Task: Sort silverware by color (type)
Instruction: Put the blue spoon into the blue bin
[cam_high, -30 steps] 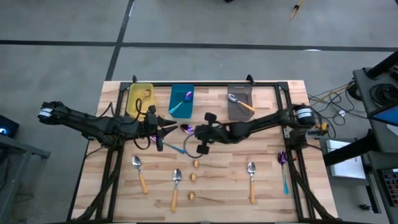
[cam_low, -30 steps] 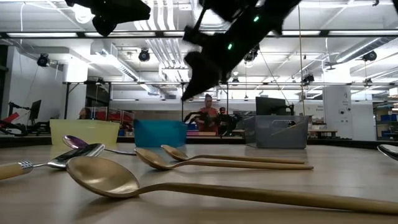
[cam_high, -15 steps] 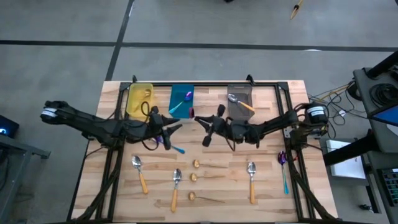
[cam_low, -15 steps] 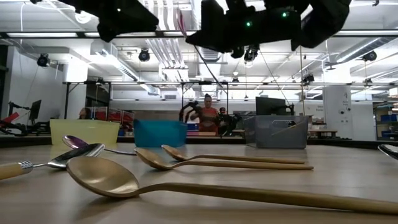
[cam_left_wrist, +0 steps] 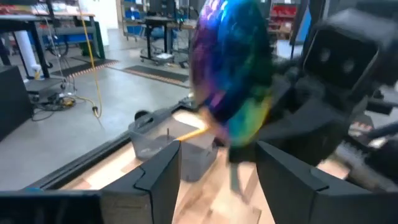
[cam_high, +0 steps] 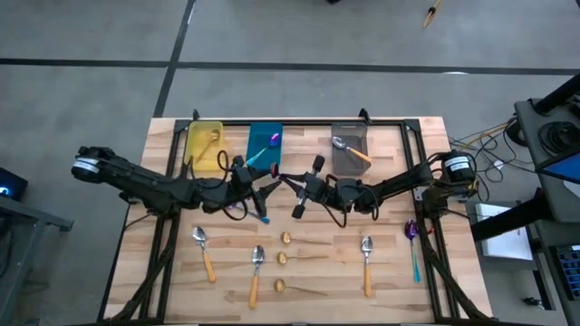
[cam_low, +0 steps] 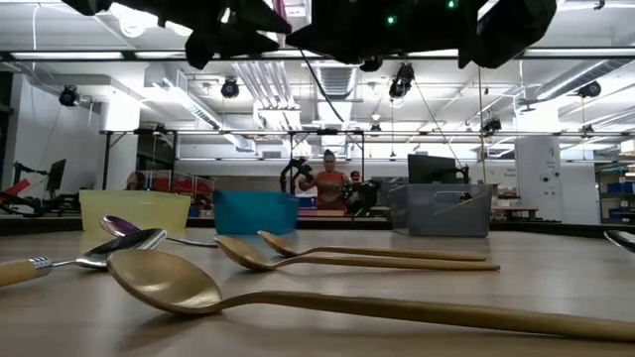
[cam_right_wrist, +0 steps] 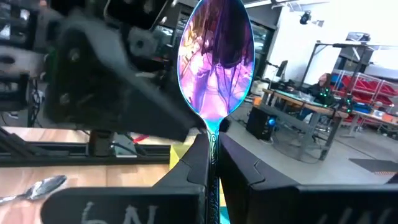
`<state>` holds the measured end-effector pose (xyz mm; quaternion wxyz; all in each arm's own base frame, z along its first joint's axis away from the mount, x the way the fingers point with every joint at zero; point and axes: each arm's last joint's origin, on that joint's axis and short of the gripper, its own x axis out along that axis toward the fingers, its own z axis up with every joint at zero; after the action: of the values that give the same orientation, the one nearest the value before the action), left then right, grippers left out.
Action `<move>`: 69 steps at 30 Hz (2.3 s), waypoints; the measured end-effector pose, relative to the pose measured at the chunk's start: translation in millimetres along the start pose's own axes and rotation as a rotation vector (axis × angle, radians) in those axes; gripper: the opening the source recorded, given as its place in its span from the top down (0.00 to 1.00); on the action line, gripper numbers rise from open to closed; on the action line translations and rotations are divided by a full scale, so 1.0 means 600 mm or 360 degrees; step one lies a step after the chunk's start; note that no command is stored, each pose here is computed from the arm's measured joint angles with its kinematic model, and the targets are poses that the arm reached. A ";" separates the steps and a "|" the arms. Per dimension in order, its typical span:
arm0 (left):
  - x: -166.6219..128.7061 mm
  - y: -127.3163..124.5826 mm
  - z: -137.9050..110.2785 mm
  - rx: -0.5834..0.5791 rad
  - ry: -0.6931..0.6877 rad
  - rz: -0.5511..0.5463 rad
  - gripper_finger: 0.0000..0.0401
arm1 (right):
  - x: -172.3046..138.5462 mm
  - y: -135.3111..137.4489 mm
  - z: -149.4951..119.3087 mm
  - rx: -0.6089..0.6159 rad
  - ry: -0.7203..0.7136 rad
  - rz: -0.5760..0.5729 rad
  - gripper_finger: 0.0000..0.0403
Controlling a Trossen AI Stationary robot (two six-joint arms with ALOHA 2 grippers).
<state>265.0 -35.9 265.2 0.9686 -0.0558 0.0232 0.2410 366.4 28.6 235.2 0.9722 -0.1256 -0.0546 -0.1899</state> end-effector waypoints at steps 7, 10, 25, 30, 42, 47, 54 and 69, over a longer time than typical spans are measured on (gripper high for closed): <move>0.007 -0.007 0.017 0.0017 -0.0041 0.0018 0.62 | 0.000 0.002 -0.002 -0.0019 0.0027 0.0015 0.97; 0.007 -0.006 0.021 -0.0009 -0.0055 0.0055 0.68 | 0.000 0.002 -0.002 -0.0022 0.0028 0.0011 0.97; 0.005 -0.006 0.021 -0.0007 -0.0033 0.0065 0.99 | 0.000 0.003 -0.007 0.0126 0.0082 0.0019 0.90; -0.002 -0.002 0.014 0.0135 0.0073 0.0047 0.99 | -0.002 0.007 -0.020 0.0223 0.0199 0.0052 0.74; -0.025 0.006 -0.005 0.0583 0.0410 -0.0383 1.00 | 0.031 0.007 -0.016 0.0318 0.0726 0.0514 0.55; -0.024 0.005 -0.005 0.0605 0.0409 -0.0401 1.00 | 0.044 0.018 -0.021 0.0254 0.0844 0.0640 0.55; -0.026 0.005 -0.006 0.0594 0.0418 -0.0402 1.00 | 0.053 0.022 -0.025 0.0225 0.0822 0.0637 0.65; -0.024 0.003 -0.004 0.0592 0.0384 -0.0403 0.98 | 0.060 0.020 -0.025 0.0207 0.0745 0.0623 0.98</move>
<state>251.4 -41.1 263.9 0.9749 0.0926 0.1754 0.1009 405.0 22.3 223.7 0.9825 -0.0240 0.1840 -0.0188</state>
